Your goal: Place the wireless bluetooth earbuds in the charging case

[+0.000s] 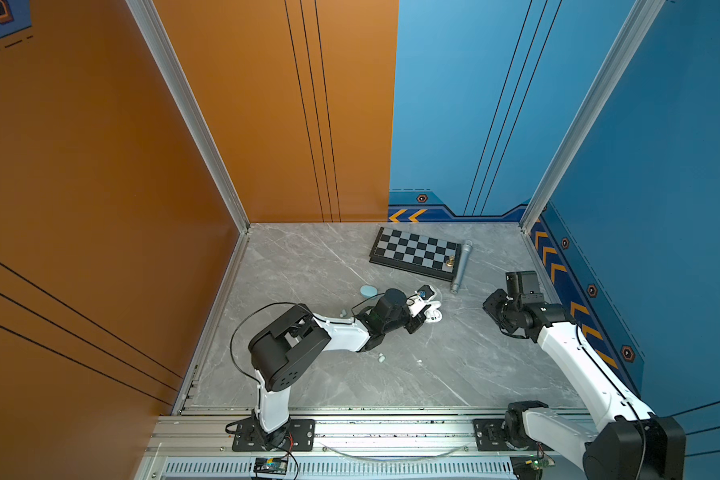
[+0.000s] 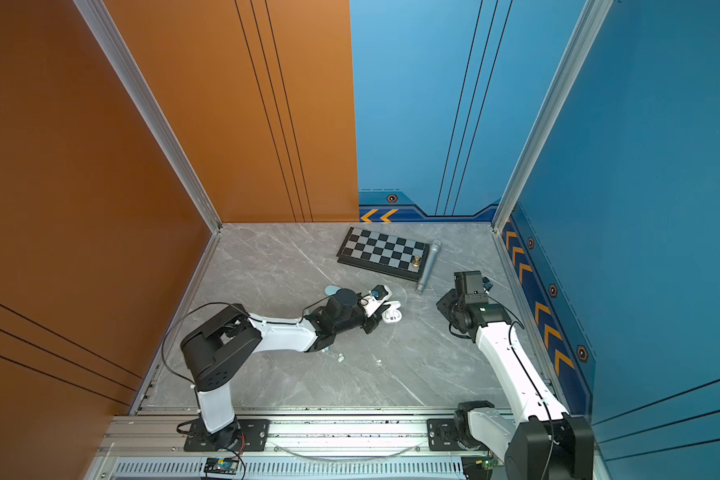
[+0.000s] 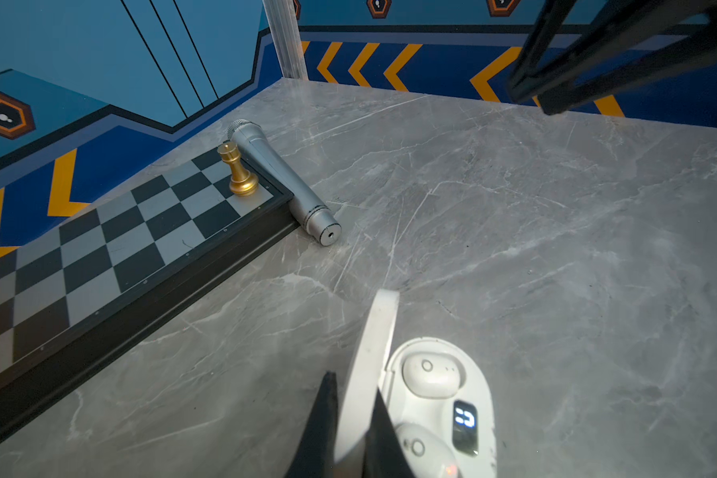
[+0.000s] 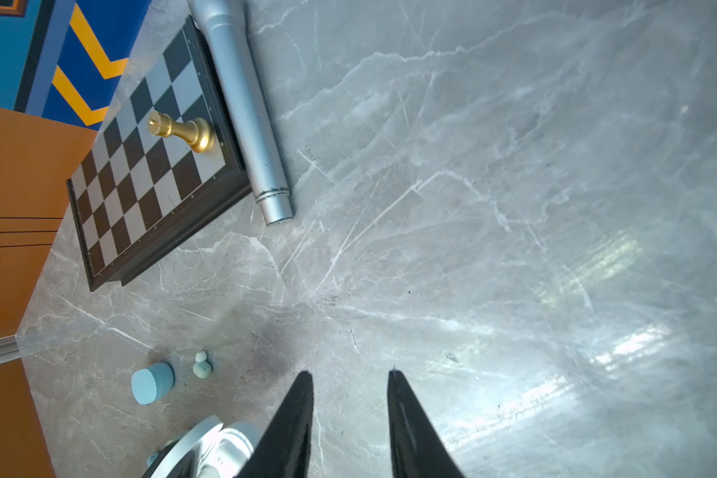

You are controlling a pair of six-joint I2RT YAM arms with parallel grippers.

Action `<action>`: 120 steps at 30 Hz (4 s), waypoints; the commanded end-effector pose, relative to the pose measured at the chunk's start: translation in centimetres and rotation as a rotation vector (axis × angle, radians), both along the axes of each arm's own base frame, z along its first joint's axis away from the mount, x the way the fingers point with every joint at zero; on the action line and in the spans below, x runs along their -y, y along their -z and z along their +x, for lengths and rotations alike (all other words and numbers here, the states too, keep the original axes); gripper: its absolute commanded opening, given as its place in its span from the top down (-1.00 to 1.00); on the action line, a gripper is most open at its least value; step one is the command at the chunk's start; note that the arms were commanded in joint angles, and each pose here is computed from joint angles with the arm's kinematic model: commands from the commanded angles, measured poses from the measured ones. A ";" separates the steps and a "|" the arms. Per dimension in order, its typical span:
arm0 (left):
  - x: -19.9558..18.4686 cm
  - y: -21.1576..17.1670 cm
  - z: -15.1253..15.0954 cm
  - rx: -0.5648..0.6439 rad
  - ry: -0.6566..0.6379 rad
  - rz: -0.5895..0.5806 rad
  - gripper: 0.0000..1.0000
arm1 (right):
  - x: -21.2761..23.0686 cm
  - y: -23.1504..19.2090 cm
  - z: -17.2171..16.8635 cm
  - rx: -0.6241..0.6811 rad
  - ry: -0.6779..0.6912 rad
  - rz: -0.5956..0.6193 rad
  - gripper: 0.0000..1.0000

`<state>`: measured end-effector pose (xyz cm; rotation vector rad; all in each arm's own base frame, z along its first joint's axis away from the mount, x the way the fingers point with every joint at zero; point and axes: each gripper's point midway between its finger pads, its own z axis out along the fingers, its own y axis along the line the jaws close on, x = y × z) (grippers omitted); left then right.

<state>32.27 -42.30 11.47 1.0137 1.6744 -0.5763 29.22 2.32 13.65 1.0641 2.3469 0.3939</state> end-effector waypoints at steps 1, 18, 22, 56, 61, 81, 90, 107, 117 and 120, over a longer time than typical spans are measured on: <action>1.6 -1.3 1.1 0.031 -0.049 -0.073 1.00 | 0.7 1.0 -1.0 -0.045 0.081 0.013 0.33; 2.1 4.6 2.1 -0.063 -0.103 -0.020 1.00 | 0.0 1.1 -0.2 -0.070 0.068 0.048 0.31; 2.2 5.1 1.8 -0.073 -0.081 -0.013 0.94 | 0.0 1.2 -0.1 -0.074 0.064 0.047 0.31; -3.2 -2.9 0.6 0.040 -0.068 -0.056 -0.19 | -1.1 -1.7 1.8 -0.052 -0.182 -0.109 -0.14; -6.6 -7.4 -0.1 0.120 -0.091 -0.012 -0.28 | -3.6 -0.6 2.2 -0.088 -0.317 -0.106 -0.20; -23.1 -11.2 -0.9 -0.287 -0.509 -0.069 -0.96 | -9.7 5.6 5.5 -0.297 -0.713 -0.298 -0.18; -23.9 -10.8 -1.0 -0.314 -0.506 -0.115 -0.96 | -10.1 7.9 3.5 -0.390 -0.773 -0.354 -0.13; -24.6 -10.8 -0.5 -0.304 -0.537 -0.110 -0.96 | -11.5 6.9 -0.2 -0.360 -0.900 -0.348 -0.14; -24.4 -11.0 -0.4 -0.304 -0.528 -0.114 -0.96 | -12.8 7.8 -2.0 -0.411 -1.042 -0.300 -0.51; -24.2 -11.3 -0.3 -0.303 -0.520 -0.117 -0.96 | -12.7 8.4 -2.2 -0.444 -1.053 -0.315 -0.53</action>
